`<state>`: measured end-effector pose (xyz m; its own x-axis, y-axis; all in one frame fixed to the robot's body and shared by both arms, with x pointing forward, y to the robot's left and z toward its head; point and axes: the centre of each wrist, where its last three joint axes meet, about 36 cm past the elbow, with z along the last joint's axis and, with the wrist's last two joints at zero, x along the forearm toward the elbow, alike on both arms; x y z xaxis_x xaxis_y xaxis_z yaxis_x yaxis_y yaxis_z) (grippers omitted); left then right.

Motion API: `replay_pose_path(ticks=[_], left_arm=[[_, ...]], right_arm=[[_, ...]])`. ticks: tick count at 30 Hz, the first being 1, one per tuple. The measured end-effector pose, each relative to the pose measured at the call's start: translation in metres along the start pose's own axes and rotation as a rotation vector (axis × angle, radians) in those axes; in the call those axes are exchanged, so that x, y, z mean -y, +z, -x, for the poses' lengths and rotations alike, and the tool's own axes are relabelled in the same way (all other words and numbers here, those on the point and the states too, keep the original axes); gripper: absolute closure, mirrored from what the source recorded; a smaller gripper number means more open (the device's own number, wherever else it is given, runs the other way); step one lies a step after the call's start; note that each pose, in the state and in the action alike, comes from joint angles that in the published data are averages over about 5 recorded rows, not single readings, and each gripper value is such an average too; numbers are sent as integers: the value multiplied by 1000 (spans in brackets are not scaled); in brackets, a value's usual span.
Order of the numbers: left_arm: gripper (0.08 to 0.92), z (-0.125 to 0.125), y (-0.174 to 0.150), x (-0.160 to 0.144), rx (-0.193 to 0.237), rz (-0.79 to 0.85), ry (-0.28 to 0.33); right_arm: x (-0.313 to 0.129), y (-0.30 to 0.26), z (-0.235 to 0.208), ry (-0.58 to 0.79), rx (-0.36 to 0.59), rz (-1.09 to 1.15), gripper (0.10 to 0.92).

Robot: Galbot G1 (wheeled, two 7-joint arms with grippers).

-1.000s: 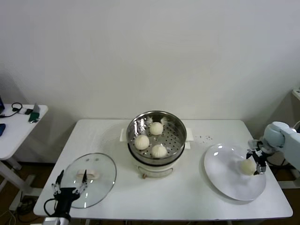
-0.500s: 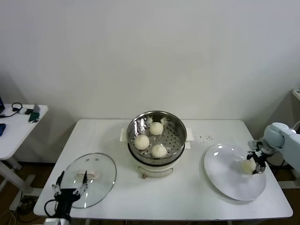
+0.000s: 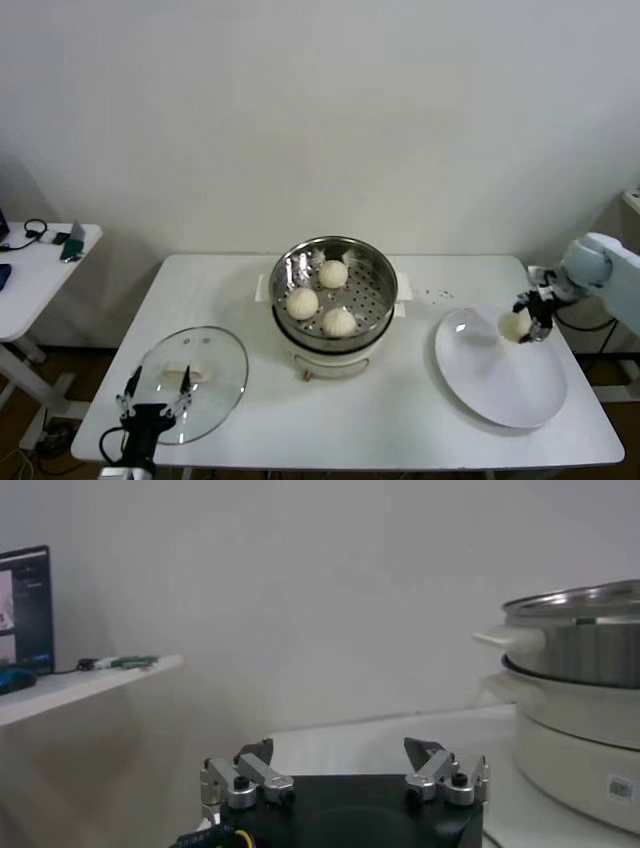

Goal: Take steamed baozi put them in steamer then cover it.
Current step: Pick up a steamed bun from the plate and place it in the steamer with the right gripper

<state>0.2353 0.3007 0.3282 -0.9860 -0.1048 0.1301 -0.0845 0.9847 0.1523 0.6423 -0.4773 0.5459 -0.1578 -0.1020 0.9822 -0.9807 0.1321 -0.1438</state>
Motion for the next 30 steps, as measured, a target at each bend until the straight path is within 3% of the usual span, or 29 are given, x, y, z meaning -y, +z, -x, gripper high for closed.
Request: replay_pose_path(ticks=[16, 30], left_arm=[[177, -2, -3, 11, 15, -20, 42], [177, 1, -11, 22, 25, -38, 63]], right_arm=[[63, -162, -117, 38, 145, -71, 327], [65, -307, -111, -28, 103, -193, 327]])
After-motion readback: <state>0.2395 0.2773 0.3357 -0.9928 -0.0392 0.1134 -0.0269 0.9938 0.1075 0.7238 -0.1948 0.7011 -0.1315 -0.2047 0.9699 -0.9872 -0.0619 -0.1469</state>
